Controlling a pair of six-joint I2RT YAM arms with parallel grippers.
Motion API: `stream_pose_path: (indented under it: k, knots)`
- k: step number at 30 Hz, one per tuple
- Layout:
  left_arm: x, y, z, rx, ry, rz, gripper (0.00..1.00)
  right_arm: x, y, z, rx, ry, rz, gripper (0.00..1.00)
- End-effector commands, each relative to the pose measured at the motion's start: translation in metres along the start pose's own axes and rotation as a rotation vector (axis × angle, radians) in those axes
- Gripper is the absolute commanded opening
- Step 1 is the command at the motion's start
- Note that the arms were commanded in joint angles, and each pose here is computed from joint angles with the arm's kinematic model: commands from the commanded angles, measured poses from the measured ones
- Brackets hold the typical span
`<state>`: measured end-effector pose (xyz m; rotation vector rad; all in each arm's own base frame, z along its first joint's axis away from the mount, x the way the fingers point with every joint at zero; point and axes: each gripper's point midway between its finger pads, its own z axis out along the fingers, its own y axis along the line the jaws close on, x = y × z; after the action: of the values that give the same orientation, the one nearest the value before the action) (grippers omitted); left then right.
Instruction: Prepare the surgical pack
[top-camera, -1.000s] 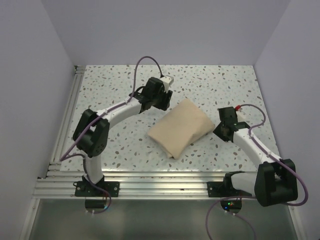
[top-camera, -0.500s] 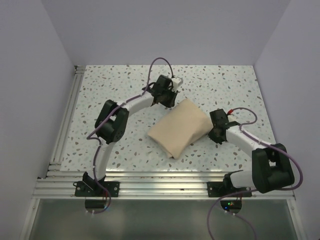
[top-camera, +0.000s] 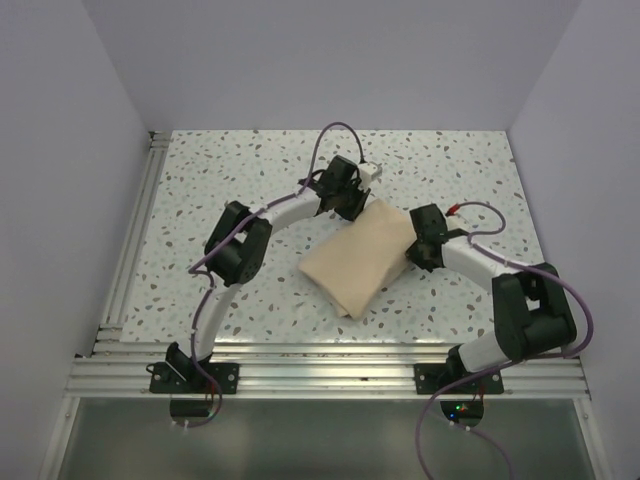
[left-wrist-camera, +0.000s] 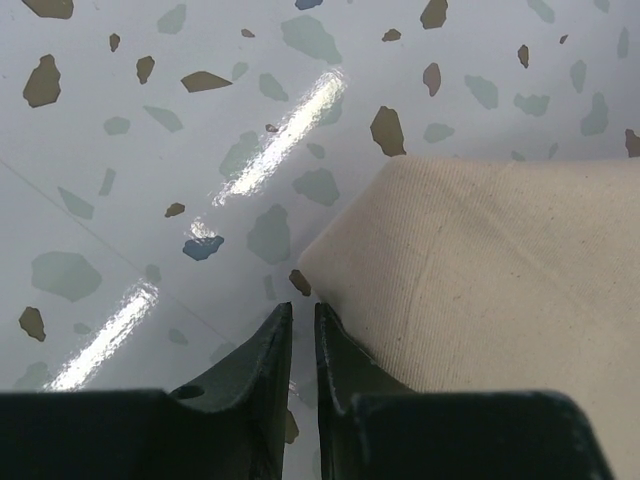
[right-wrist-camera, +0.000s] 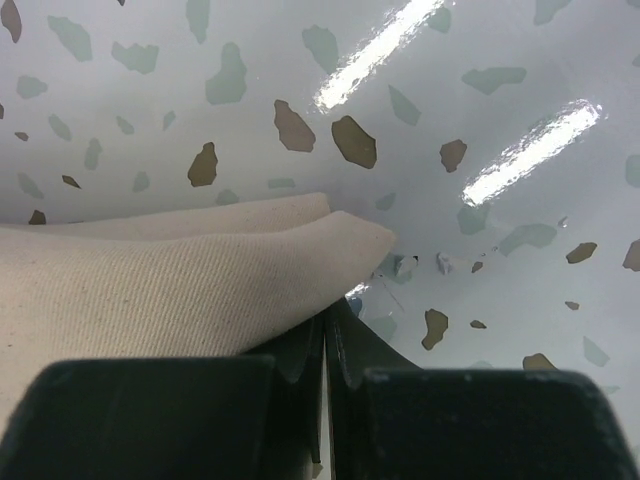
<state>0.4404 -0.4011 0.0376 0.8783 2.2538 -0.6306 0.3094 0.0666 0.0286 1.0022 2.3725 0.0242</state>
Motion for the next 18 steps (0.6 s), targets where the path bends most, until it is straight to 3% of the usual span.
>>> stream_pose_path:
  k: [1,6,9,12,18]
  knots:
    - [-0.012,-0.028,0.002,0.063,-0.025,-0.005,0.18,-0.023,0.029,-0.009,-0.071,-0.081,0.084,0.0]
    - [-0.012,0.026,-0.025,-0.094,-0.039,-0.083,0.21,-0.023,-0.008,-0.022,0.034,-0.115,0.048,0.19]
    - [-0.015,0.054,-0.052,-0.187,-0.056,-0.087,0.23,-0.009,-0.03,-0.031,0.05,-0.094,0.022,0.24]
    - [-0.016,0.059,-0.079,-0.24,-0.071,-0.083,0.25,0.006,-0.029,-0.044,-0.019,-0.07,-0.019,0.24]
    - [0.013,0.054,-0.127,-0.313,-0.071,-0.138,0.28,0.07,-0.014,-0.072,-0.137,0.029,-0.313,0.21]
